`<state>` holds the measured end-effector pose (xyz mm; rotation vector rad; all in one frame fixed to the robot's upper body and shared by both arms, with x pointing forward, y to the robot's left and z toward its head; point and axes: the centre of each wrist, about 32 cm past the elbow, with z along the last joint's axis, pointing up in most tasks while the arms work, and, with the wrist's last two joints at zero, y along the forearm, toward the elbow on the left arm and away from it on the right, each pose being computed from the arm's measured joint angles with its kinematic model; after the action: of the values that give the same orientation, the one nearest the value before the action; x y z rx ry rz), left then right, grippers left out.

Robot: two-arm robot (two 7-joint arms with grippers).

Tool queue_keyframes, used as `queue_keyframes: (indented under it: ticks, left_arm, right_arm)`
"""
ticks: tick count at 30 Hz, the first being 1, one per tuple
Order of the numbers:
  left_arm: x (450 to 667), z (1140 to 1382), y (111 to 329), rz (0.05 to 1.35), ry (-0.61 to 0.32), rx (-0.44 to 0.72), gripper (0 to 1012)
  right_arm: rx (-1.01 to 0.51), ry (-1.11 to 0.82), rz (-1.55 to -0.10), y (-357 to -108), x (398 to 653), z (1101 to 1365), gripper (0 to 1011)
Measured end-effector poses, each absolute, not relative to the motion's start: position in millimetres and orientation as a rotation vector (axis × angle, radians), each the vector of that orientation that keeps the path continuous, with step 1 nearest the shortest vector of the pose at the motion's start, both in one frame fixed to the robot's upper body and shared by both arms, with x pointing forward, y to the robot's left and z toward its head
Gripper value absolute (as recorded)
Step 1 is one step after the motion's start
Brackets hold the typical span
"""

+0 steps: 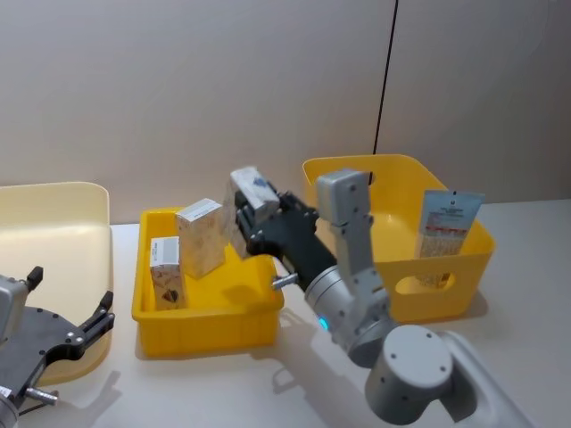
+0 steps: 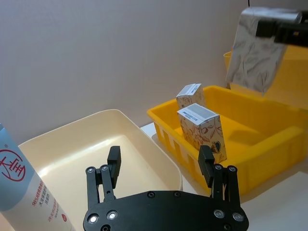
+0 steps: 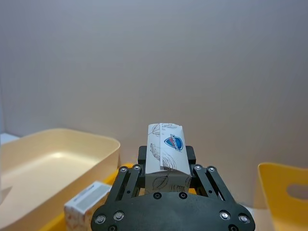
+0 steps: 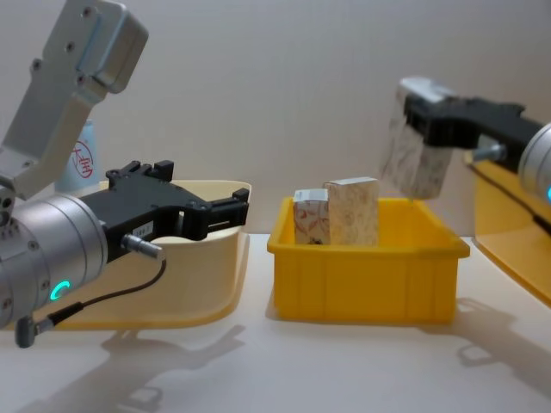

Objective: Bimanual collaborative sorting of washing and personal care products

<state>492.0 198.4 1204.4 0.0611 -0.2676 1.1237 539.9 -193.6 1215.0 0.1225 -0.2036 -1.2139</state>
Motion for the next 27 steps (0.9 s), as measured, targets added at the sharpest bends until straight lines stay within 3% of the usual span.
queue_keyframes:
  ticks: [13,27]
  left_arm:
    - [492.0,1204.4,198.4,1.124,-0.268,0.061,1003]
    - [492.0,1204.4,198.4,1.124,-0.268,0.061,1003]
  right_arm:
    - [0.262,-0.352,-1.315,-223.5,531.0,1234.1,418]
    - [0.275,-0.408,-1.489,-257.3,507.7,1237.6,418]
